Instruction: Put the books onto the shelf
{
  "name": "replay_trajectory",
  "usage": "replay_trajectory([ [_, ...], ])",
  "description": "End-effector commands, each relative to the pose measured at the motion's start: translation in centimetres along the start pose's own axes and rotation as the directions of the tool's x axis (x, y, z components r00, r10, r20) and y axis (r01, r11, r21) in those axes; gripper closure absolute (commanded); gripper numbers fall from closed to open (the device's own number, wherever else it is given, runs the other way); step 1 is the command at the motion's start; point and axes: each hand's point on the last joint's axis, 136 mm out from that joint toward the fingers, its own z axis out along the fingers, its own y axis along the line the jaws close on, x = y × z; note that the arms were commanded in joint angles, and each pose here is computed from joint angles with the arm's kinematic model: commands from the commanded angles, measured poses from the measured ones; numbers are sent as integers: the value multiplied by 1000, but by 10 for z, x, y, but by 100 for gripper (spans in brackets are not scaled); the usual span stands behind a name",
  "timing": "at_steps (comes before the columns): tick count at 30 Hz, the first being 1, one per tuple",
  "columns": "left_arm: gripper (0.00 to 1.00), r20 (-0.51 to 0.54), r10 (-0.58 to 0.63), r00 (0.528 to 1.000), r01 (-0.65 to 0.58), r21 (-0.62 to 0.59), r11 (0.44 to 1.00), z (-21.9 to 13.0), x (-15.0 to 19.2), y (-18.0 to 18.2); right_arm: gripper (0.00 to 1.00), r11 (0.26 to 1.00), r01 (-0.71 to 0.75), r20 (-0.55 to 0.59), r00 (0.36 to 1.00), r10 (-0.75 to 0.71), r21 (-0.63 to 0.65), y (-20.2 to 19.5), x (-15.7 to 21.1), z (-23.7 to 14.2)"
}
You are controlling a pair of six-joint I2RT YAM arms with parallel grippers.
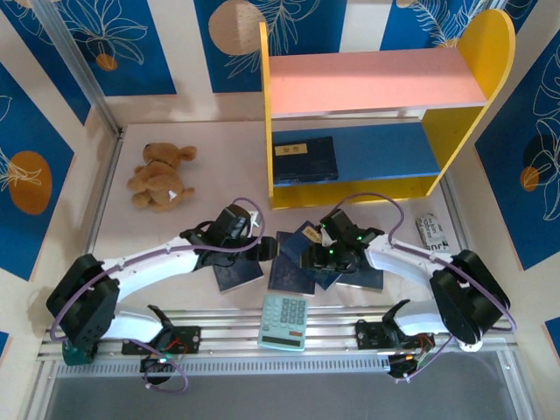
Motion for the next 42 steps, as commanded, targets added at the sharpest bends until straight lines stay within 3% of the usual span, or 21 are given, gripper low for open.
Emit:
replay_trajectory([
  [1, 26, -32, -11, 999, 12, 34, 999, 8, 10, -8, 54, 994, 2, -1, 1000, -3, -107, 30, -11, 13],
  [6, 27, -41, -6, 999, 8, 35, 999, 15, 14, -13, 57, 971, 38, -2, 999, -39, -236, 66, -31, 24],
  [10, 27, -46, -5, 999, 6, 30, 1000, 18, 16, -14, 57, 967, 72, 42, 997, -64, -245, 75, -44, 10],
  [16, 27, -53, -5, 999, 6, 25, 1000, 24, 16, -13, 55, 992, 64, 87, 995, -55, -109, 33, -48, -15],
  [23, 27, -75, -9, 997, 12, 27, 1000, 38, 16, -14, 54, 998, 30, 41, 999, -32, 60, -24, -39, -15],
  [34, 27, -84, -13, 996, 15, 22, 1000, 51, 12, -15, 54, 983, 43, -21, 999, -39, 180, -31, -42, 6],
  [42, 27, -94, -10, 996, 11, 16, 1000, 60, 10, -15, 55, 989, 50, -91, 995, -37, 139, -18, -26, 31],
])
